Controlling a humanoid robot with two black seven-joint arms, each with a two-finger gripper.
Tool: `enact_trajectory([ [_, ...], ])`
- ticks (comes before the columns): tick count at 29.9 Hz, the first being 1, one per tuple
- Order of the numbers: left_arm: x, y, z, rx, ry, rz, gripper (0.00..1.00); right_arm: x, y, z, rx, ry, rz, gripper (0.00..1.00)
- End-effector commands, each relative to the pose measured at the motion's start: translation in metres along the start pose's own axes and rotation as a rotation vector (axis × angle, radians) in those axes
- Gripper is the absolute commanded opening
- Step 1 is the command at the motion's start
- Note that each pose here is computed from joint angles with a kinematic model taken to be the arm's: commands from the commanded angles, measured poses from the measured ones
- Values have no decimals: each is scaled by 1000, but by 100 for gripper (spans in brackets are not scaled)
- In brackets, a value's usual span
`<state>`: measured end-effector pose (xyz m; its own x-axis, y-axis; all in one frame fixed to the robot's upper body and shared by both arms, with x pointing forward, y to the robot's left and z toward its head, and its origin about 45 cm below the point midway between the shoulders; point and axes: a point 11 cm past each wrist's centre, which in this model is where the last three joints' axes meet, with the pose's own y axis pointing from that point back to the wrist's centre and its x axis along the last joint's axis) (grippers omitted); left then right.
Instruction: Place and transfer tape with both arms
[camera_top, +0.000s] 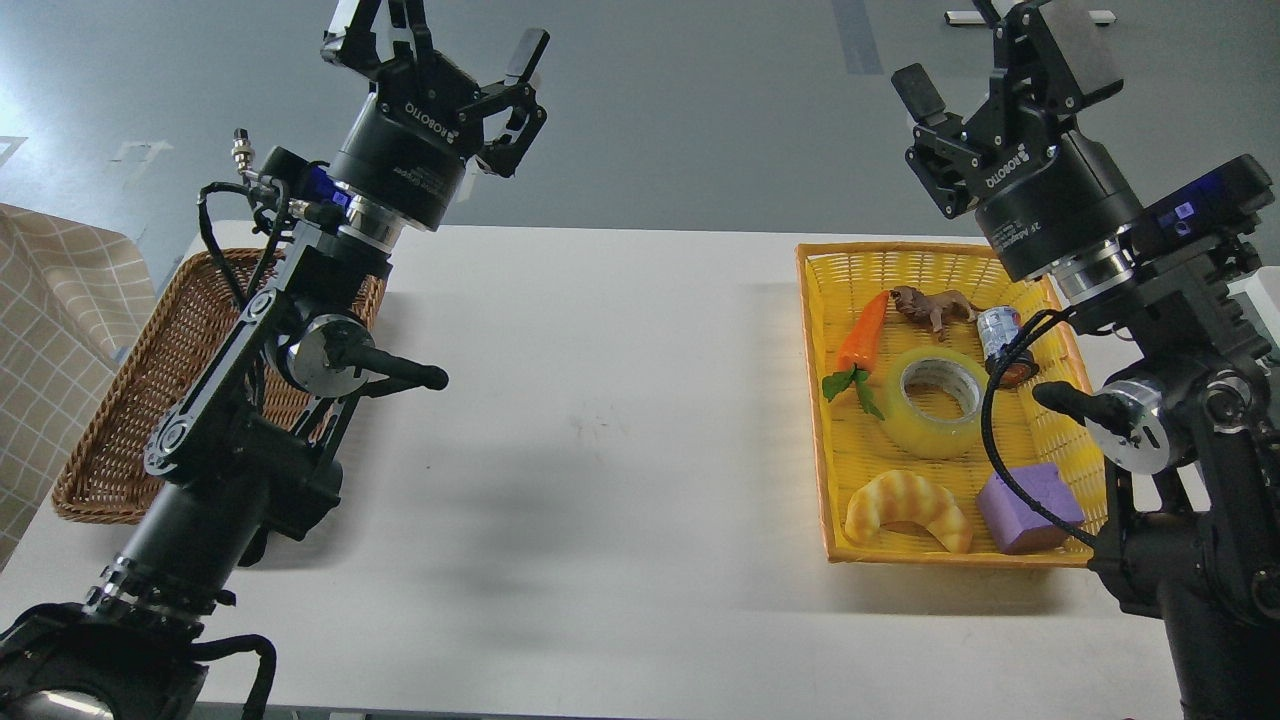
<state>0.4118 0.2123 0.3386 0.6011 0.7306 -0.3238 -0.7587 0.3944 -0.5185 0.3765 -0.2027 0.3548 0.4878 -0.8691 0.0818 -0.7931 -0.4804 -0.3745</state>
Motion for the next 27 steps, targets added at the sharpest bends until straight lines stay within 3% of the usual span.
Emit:
enact_trajectory([
  [1,1,0,2,-19,26,11,98,3,1,-1,3,2,16,99],
  [27,-4,-3,-4,13,27,-3,98,9,2,-5,14,6,32,99],
])
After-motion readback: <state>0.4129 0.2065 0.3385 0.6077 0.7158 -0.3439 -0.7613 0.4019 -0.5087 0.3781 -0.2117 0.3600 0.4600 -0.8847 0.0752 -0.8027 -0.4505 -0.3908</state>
